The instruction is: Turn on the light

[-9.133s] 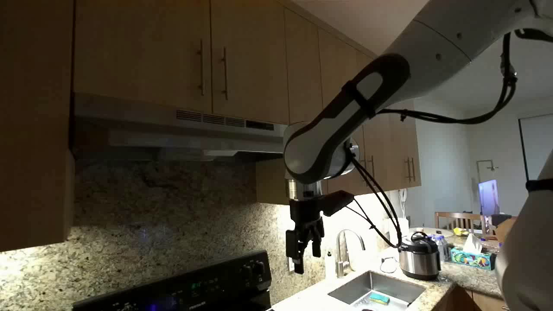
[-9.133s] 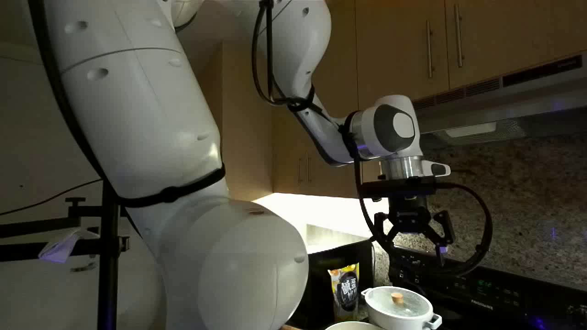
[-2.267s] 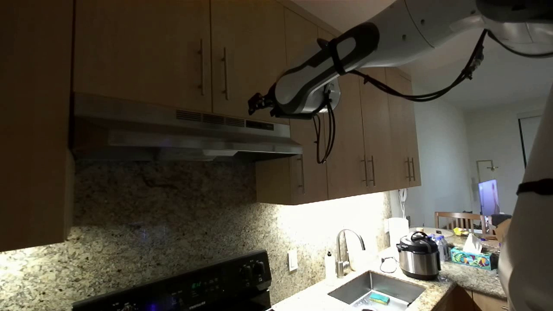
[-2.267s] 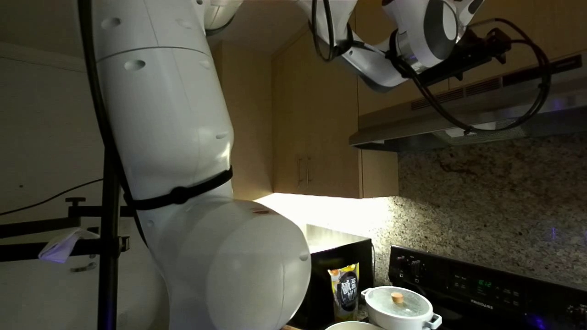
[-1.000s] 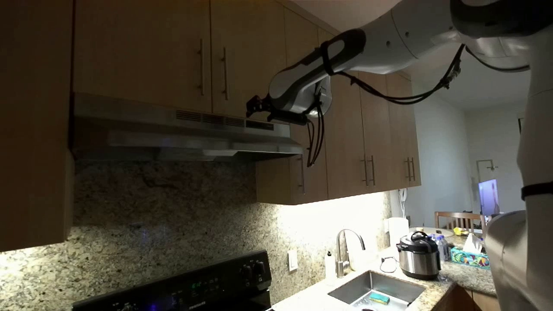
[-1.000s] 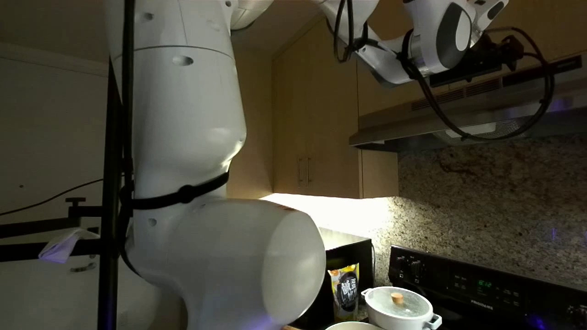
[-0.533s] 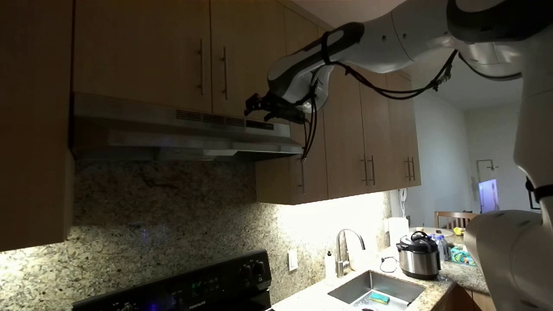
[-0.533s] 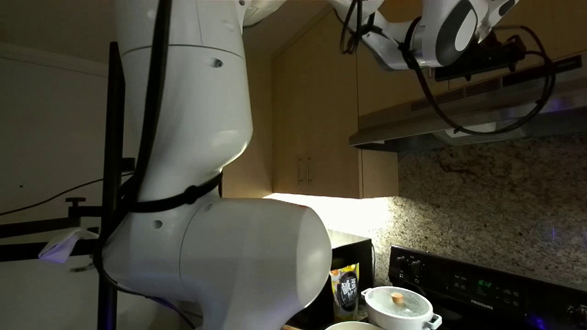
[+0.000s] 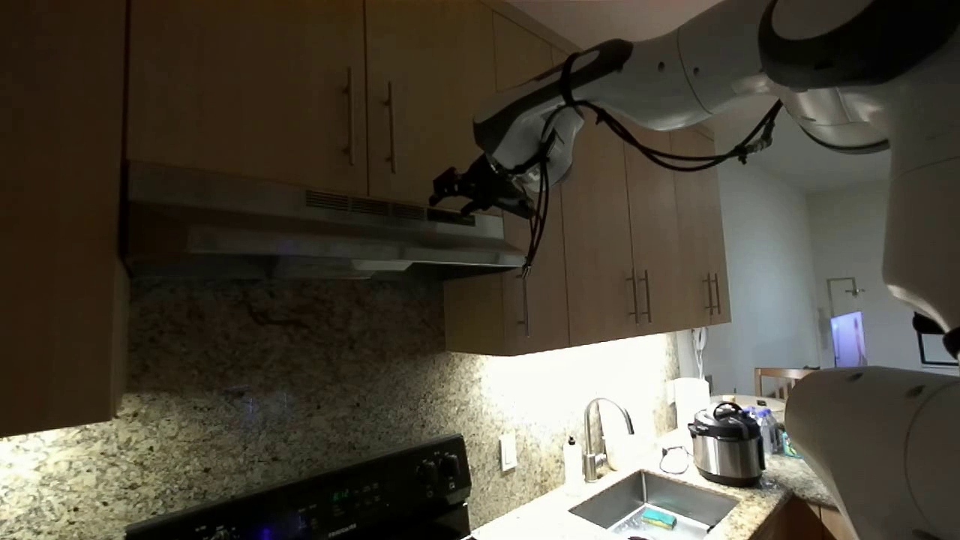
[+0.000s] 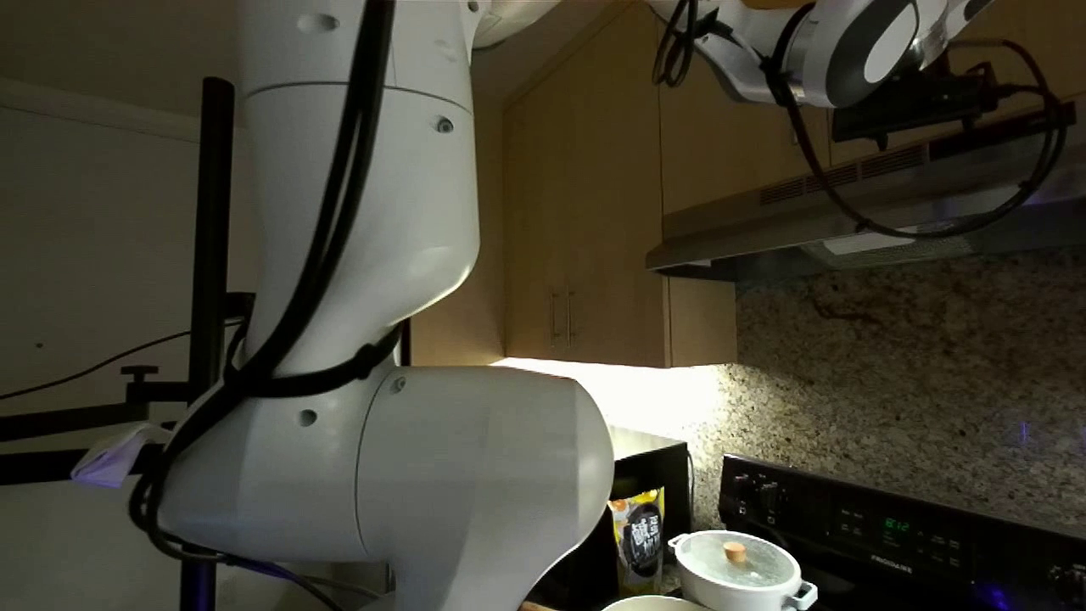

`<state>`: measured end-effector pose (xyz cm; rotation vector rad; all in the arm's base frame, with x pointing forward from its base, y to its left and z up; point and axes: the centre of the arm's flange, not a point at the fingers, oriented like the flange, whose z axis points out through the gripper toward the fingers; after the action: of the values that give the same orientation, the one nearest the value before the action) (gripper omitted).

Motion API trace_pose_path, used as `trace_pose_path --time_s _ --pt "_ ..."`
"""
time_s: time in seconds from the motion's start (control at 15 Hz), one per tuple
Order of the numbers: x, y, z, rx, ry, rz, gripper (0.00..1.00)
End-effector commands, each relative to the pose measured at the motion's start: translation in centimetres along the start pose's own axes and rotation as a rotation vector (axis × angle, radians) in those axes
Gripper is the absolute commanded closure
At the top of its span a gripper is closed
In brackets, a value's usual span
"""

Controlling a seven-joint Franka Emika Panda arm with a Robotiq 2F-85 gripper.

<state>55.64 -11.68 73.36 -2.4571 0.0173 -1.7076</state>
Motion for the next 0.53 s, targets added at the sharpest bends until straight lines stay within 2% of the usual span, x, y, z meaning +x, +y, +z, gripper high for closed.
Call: trace_pose_path --time_s 0.0,0.47 --pt "1.5 1.2 2.4 0.031 -0.018 -0.037 0.0" --pt "2.4 1.5 3.5 0.03 -0.014 -0.08 0.0"
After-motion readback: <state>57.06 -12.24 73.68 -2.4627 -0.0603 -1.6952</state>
